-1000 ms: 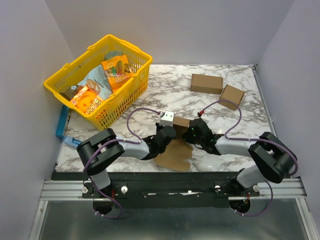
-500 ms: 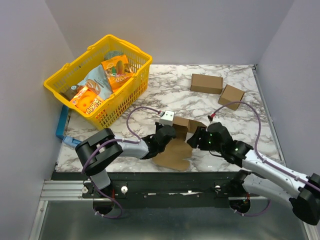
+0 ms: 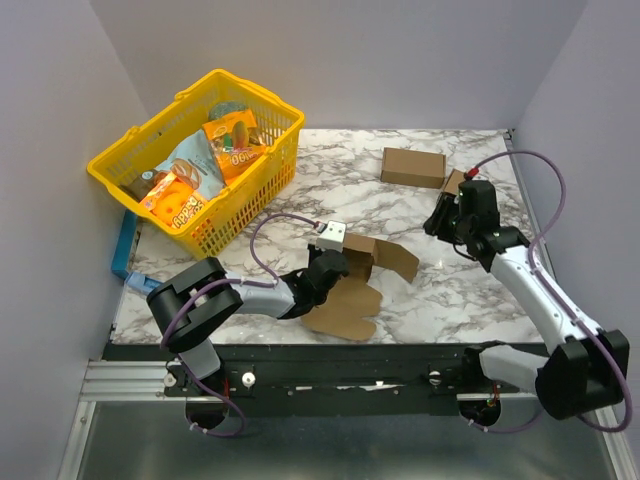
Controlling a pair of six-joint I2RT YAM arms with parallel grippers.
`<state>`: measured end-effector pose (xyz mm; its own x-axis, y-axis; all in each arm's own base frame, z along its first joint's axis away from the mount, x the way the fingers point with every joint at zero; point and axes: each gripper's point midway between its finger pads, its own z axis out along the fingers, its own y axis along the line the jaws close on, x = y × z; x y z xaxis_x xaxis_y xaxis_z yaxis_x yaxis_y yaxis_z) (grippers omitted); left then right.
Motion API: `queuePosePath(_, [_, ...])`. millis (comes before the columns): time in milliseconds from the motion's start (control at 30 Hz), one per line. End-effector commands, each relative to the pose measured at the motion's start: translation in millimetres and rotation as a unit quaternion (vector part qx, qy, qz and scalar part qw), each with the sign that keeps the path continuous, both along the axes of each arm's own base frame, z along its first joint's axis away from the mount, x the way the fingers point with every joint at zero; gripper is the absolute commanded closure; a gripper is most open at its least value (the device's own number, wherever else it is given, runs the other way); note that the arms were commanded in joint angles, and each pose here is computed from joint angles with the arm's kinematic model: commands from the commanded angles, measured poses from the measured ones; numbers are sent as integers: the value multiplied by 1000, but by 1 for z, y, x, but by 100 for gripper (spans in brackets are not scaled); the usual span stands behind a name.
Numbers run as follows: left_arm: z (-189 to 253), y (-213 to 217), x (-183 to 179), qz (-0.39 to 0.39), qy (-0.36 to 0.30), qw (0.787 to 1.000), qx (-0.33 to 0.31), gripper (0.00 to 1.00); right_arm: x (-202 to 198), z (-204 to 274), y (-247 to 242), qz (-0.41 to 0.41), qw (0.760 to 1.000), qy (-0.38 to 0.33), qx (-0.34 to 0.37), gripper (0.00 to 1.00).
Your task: Fold the paper box
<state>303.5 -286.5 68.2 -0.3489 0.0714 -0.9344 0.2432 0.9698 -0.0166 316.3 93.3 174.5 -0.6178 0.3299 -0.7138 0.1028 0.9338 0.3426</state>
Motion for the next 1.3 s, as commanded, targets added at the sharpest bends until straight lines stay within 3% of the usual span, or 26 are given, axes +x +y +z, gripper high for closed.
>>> queuePosePath(0, [-18, 12, -9, -11, 26, 999, 35, 100, 5, -58, -6, 40, 997, 62, -27, 49])
queuePosePath(233, [-18, 11, -8, -11, 27, 999, 34, 100, -22, -99, 47, 206, 975, 78, 12, 48])
queuePosePath(633, [-20, 8, -9, -15, 31, 999, 34, 100, -52, -97, 97, 325, 942, 65, 42, 48])
queuePosePath(933, [-20, 7, -9, -17, 33, 999, 32, 100, -69, -103, 115, 347, 935, 64, 40, 43])
queuePosePath(1267, [-20, 7, -9, -17, 33, 999, 32, 100, -49, -92, 127, 334, 942, -23, 35, 35])
